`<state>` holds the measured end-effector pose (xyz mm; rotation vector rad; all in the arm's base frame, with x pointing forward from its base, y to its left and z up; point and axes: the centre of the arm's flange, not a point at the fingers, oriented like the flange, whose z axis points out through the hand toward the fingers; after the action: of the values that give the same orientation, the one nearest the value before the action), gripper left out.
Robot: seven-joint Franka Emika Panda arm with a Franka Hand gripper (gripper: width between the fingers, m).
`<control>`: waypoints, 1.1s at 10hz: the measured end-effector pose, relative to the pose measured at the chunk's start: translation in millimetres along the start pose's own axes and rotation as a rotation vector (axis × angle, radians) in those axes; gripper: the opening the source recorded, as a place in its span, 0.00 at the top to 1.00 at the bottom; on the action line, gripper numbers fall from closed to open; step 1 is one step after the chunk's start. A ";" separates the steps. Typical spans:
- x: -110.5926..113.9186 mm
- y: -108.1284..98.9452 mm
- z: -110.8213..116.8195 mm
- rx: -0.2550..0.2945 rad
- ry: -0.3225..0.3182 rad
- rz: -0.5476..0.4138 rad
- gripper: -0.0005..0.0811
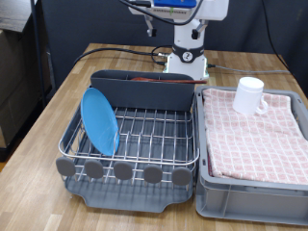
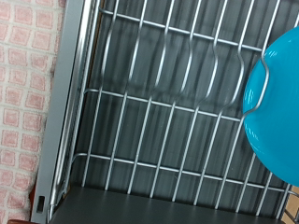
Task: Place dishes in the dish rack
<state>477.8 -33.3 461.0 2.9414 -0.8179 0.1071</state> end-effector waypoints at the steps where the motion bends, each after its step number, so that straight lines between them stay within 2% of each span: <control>1: 0.4 0.5 0.5 -0.001 0.000 0.001 0.01; 5: -1.2 -13.2 -5.5 0.011 0.014 -0.096 0.01; 9: -23.9 -45.3 -25.5 -0.007 -0.057 -0.163 0.01; 11: -36.2 -62.6 -34.4 -0.014 -0.060 -0.187 0.01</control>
<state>477.8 42.1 487.9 3.0025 -0.5430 0.0009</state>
